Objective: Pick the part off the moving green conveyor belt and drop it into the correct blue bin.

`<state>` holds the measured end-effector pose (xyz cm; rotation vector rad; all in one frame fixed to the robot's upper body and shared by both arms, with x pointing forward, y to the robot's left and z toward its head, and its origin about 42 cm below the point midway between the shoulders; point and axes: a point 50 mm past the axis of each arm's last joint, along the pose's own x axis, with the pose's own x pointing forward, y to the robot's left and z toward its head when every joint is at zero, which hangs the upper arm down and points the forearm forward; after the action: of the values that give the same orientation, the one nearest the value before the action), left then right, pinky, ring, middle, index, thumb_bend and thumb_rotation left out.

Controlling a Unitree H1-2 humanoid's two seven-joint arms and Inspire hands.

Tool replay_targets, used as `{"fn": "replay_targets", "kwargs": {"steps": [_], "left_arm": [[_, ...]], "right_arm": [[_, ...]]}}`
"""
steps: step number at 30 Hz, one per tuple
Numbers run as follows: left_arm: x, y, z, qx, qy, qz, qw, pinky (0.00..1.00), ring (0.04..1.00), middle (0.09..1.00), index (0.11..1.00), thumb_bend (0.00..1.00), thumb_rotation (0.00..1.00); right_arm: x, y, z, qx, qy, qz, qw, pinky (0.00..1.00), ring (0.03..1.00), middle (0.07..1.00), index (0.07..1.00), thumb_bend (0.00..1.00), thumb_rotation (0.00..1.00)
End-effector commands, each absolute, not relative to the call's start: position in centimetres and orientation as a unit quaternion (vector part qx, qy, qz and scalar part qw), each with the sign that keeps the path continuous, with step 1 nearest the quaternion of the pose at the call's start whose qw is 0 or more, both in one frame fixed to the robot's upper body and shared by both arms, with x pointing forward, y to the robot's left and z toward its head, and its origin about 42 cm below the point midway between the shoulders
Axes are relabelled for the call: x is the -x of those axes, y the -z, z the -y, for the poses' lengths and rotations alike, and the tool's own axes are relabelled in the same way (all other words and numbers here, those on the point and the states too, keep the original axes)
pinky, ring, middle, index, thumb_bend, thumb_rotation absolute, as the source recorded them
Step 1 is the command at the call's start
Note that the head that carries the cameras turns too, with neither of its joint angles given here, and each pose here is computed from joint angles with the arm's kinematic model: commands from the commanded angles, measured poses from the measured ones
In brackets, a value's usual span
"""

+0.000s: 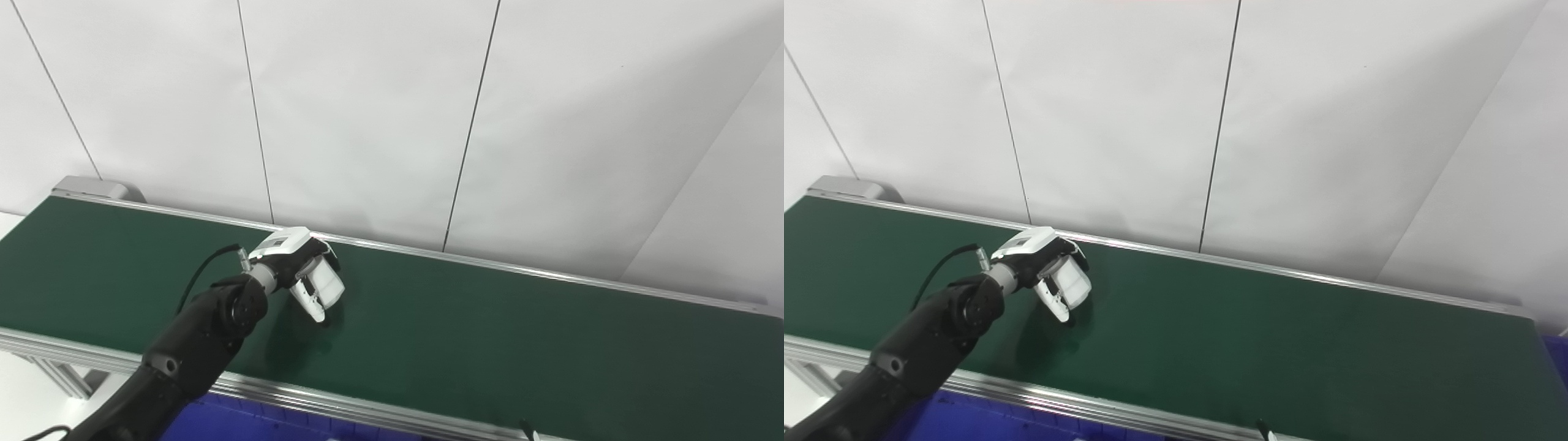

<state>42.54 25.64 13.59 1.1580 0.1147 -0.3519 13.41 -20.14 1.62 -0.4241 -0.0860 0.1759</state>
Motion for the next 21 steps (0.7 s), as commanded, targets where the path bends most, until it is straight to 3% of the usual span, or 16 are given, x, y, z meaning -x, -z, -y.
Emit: {"fn": "replay_targets", "kwargs": {"steps": [1,8,13,17,21], "left_arm": [[-42.4,-13.1,-26.2,-0.548,0.154,-0.041,0.821,0.49,0.452,0.530,0.478,0.50,0.00],[-42.0,-12.5,-26.3,-0.530,0.142,-0.006,0.836,0.41,0.428,0.529,0.488,0.50,0.00],[-41.3,-13.4,-27.1,-0.495,0.130,0.043,0.858,0.48,0.452,0.527,0.478,0.50,0.00],[-39.4,-15.7,-27.3,-0.415,0.119,0.090,0.898,0.45,0.447,0.526,0.477,0.50,0.00],[-36.6,-17.4,-27.5,-0.373,0.137,0.129,0.908,0.49,0.488,0.524,0.452,0.50,0.00]], "right_arm": [[-13.9,-2.7,20.0,0.193,-0.085,0.086,0.974,0.95,0.981,1.000,1.000,0.78,0.89],[-13.8,-2.6,20.0,0.198,-0.083,0.086,0.973,0.95,0.975,0.998,1.000,0.79,0.92],[-13.7,-2.7,19.9,0.198,-0.082,0.088,0.973,0.93,0.972,1.000,1.000,0.79,0.92],[-13.5,-2.9,19.7,0.197,-0.083,0.091,0.973,0.96,0.974,0.997,1.000,0.78,0.92],[-13.5,-3.2,19.4,0.188,-0.086,0.093,0.974,0.96,0.977,0.999,1.000,0.77,0.89]]}}
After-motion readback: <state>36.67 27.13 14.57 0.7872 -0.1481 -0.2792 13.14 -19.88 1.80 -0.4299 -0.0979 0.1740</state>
